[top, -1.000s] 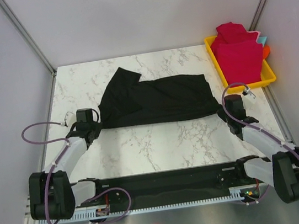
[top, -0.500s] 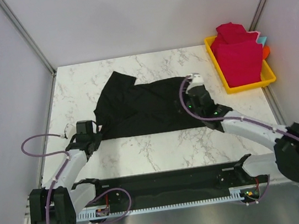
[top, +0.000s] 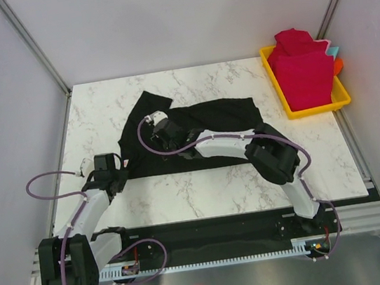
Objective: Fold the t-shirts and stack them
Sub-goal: Fold the tshirt
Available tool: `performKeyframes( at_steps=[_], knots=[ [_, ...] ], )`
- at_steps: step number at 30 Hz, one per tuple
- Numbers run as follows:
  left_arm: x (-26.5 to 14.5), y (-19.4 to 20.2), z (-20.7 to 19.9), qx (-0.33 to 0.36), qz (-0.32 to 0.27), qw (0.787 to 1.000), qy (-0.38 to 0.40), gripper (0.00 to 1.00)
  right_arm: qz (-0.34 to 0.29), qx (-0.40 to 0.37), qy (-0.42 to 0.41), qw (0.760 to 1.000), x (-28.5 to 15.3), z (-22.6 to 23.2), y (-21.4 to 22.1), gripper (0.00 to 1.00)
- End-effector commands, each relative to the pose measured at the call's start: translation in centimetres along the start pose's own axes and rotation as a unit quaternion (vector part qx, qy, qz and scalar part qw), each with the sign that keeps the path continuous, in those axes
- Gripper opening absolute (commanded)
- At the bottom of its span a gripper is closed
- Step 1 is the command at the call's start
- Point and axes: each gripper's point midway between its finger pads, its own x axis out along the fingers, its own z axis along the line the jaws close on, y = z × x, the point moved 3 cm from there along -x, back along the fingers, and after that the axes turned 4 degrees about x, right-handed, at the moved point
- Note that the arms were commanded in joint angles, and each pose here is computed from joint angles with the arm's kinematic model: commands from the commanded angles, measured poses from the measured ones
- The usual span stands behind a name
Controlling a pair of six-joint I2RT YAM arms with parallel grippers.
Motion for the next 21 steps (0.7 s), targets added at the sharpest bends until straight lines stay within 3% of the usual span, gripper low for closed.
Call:
performKeyframes(
  at_steps=[1, 13, 21],
  knots=[
    [0.0, -0.3, -0.3, 0.011, -0.003, 1.000, 0.011, 0.02, -0.009, 0.000, -0.012, 1.000, 1.4, 1.5, -2.0, 0.00],
    [0.0, -0.3, -0.6, 0.012, 0.002, 1.000, 0.016, 0.02, 0.014, 0.011, 0.010, 1.000, 6.9, 1.2, -0.4, 0.00],
    [0.2, 0.0, -0.3, 0.007, 0.009, 1.000, 0.013, 0.02, -0.012, 0.098, 0.089, 0.991, 8.7, -3.4, -2.0, 0.00]
  ],
)
